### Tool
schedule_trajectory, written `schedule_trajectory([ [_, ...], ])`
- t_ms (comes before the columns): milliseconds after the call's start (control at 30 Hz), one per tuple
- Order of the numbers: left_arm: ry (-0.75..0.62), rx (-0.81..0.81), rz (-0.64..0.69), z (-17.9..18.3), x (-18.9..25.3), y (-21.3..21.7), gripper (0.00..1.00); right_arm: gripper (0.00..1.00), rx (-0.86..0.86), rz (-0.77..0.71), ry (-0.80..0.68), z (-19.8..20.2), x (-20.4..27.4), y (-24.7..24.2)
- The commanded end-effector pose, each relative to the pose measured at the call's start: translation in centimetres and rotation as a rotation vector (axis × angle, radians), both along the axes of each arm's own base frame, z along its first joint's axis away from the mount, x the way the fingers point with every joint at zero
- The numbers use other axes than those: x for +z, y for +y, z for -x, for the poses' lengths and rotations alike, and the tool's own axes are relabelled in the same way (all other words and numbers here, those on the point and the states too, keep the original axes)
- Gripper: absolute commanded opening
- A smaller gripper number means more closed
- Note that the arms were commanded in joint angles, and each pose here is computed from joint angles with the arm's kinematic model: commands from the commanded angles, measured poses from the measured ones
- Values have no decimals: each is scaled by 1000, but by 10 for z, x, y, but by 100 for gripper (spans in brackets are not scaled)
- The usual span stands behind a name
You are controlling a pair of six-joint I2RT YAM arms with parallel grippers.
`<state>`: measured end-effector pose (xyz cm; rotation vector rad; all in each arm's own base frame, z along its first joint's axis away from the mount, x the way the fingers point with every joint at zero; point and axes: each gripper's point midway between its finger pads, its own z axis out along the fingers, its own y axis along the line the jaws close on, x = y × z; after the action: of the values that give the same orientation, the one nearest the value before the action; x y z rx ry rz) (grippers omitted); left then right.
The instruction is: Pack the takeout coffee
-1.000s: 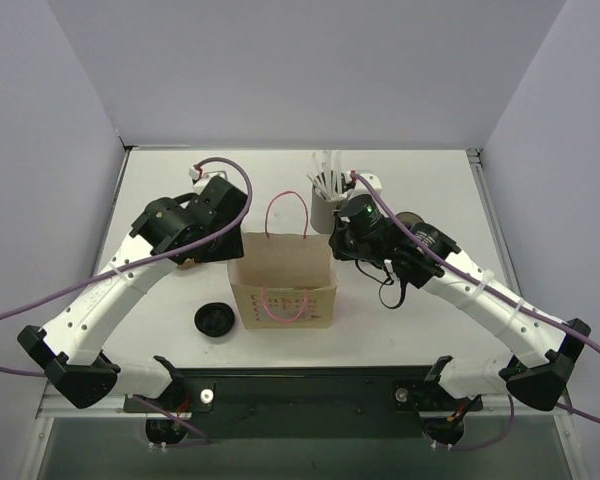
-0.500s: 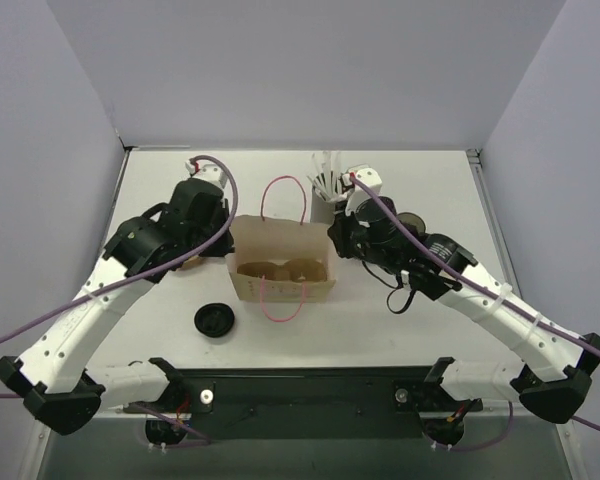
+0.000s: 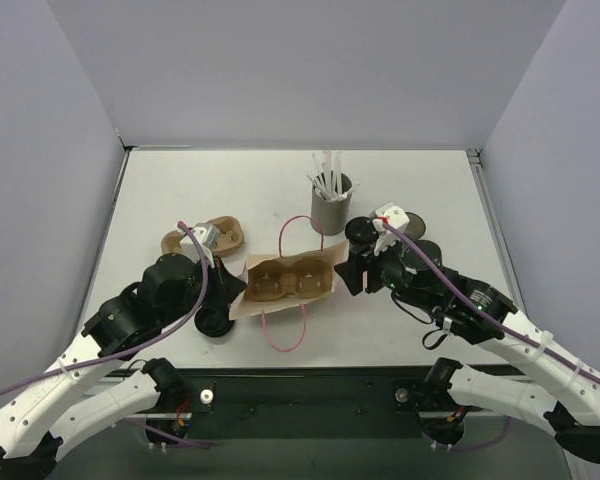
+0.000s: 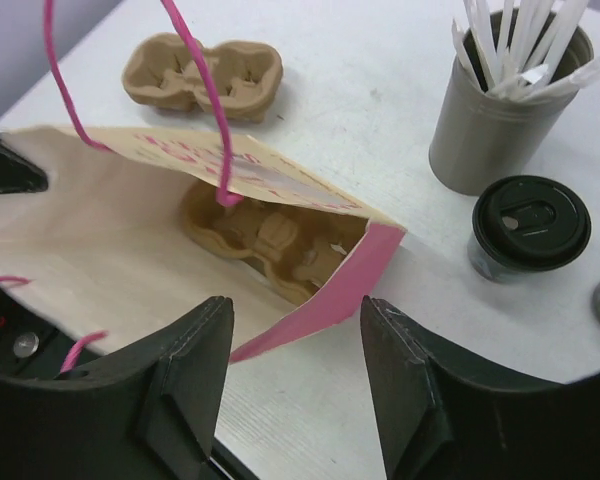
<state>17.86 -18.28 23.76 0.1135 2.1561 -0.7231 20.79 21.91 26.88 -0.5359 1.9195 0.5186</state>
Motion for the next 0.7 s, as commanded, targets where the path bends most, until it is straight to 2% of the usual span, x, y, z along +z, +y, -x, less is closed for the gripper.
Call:
schedule_trajectory([
  [0,-69,-24,104,7,20,-11,0,56,67,-142,-56,20,43,-1],
  [67,-64,-18,110,10,21,-9,0,57,68,-184,-59,26,55,-6],
  [200,-61,-12,113,15,23,-5,0,58,-83,-258,-79,21,75,-33],
  [367,-58,-17,104,19,15,-1,0,58,-259,-232,-51,8,54,-57],
  [533,-60,-27,87,24,4,4,0,57,-146,-191,18,18,47,-37],
  [667,-37,-50,85,31,-2,4,0,60,-161,-159,92,27,30,-44],
])
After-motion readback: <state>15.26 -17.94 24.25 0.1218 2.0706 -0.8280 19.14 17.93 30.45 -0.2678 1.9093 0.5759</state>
